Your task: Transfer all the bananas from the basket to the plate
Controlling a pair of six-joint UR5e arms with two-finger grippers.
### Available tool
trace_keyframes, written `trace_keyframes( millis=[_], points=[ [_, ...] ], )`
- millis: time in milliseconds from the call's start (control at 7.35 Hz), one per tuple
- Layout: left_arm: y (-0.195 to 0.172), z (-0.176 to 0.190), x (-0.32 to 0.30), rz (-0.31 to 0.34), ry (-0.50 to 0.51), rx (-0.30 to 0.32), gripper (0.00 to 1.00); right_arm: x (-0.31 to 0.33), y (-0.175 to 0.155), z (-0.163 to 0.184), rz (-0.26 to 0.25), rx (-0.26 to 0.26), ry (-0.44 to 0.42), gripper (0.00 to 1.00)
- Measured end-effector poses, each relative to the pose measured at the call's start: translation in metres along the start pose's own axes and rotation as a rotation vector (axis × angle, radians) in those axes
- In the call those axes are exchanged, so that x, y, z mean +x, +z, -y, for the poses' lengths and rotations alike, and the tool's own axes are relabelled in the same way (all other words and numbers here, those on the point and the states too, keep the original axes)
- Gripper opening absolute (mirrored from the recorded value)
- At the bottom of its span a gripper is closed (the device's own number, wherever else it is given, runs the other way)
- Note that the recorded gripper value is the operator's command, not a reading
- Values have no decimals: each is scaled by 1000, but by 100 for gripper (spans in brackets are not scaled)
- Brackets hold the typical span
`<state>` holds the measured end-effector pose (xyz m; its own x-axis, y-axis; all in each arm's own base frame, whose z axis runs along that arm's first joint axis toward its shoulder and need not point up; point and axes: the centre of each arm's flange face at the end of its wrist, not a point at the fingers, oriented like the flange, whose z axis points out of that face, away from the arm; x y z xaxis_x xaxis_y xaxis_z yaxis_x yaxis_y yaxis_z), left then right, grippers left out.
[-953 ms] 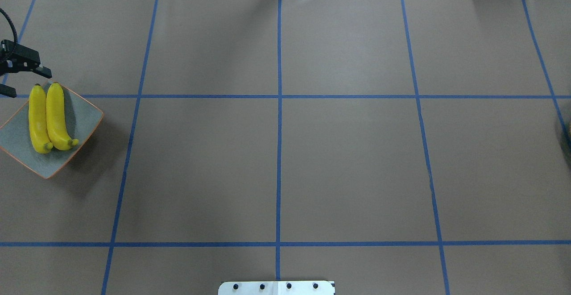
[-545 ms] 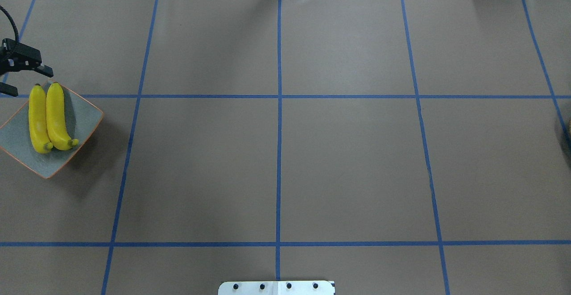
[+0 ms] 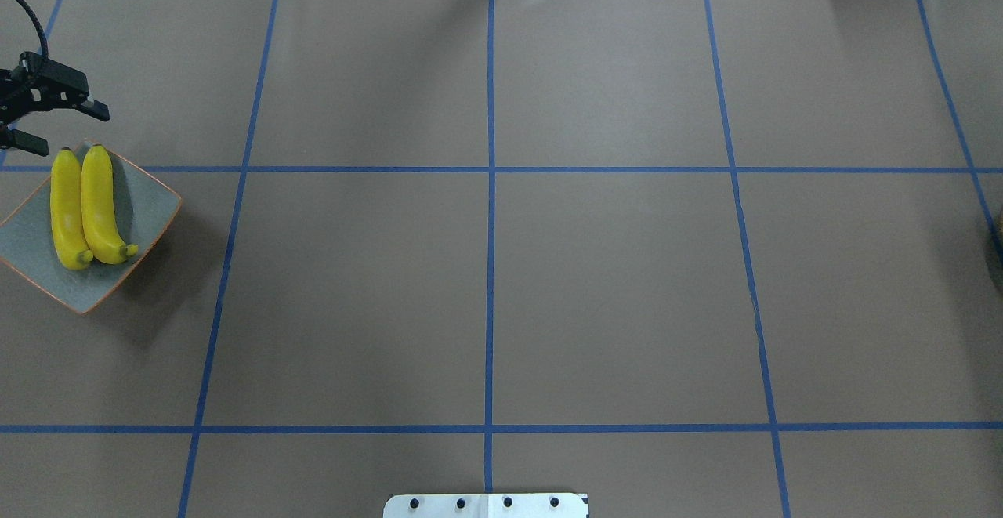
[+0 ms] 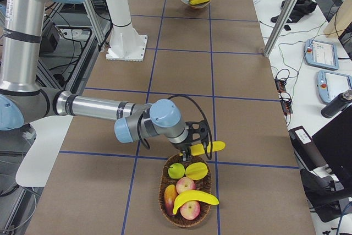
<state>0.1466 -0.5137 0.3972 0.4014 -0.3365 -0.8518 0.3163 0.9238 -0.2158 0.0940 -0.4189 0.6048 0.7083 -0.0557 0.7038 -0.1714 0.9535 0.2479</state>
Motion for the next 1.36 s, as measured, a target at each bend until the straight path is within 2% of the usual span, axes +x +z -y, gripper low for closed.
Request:
trace_keyframes(
  millis=[136, 408, 681, 817, 1089, 1361],
  points=[
    [-1, 1, 23, -22, -18, 1, 100, -33, -5, 26, 27, -8, 3, 0],
    [7, -6, 84, -70, -52, -21, 100, -131, 15, 81, 106, -50, 34, 0],
    [23, -32, 158, -117, -57, -75, 100, -258, 38, 117, 221, -120, 73, 0],
    [36, -50, 192, -132, -52, -108, 100, -334, 43, 127, 278, -158, 105, 0],
    [48, -78, 240, -161, -14, -153, 100, -474, 43, 124, 366, -224, 134, 0],
    [55, -110, 281, -191, 38, -201, 100, -559, 38, 105, 429, -277, 129, 0]
  ],
)
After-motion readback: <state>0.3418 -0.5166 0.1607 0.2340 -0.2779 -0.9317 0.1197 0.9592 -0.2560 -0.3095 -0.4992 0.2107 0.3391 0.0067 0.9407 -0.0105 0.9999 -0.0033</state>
